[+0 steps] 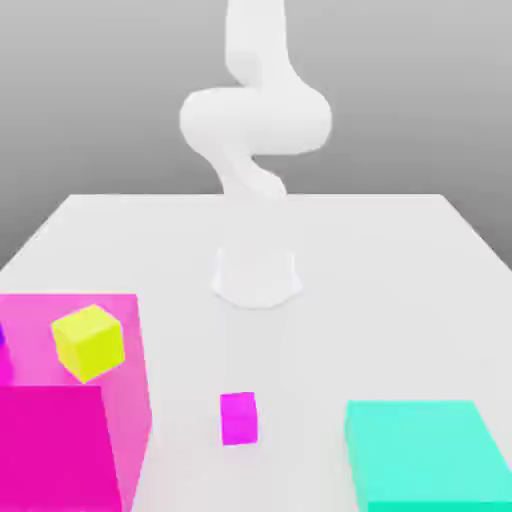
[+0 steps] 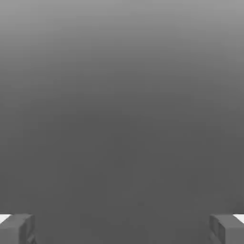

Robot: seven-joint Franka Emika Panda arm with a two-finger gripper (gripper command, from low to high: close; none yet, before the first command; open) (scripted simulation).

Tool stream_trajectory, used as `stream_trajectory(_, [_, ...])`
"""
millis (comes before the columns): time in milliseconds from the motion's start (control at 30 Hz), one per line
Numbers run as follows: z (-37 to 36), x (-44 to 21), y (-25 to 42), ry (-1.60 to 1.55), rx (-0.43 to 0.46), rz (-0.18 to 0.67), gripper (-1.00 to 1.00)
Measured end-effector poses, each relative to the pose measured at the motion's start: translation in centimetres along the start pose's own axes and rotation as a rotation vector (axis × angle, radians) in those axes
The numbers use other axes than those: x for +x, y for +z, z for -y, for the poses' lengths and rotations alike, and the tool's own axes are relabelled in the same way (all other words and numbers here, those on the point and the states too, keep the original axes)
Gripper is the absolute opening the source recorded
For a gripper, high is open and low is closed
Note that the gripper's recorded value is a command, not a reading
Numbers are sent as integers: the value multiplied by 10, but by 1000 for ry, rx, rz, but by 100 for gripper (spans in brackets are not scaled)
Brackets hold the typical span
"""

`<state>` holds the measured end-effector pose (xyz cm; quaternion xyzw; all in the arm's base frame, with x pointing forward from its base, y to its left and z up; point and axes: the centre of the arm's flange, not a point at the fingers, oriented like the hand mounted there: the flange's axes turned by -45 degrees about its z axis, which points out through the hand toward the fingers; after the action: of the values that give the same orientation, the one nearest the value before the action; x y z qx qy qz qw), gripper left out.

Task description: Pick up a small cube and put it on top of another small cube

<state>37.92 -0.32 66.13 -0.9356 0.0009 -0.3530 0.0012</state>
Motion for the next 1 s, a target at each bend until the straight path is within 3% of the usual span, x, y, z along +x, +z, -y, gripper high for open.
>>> stream_trajectory(333, [-13,-114,228,-54,12,358,0])
stream_trajectory(633, [-21,-285,337,-98,32,668,0])
stream_trajectory(733, [-22,-322,357,-106,36,714,0])
stream_trajectory(900, [-22,-356,391,-107,36,721,0])
stream_trajectory(933, [-22,-360,394,-107,37,721,-100])
stream_trajectory(1000, [-22,-360,394,-107,37,721,-100])
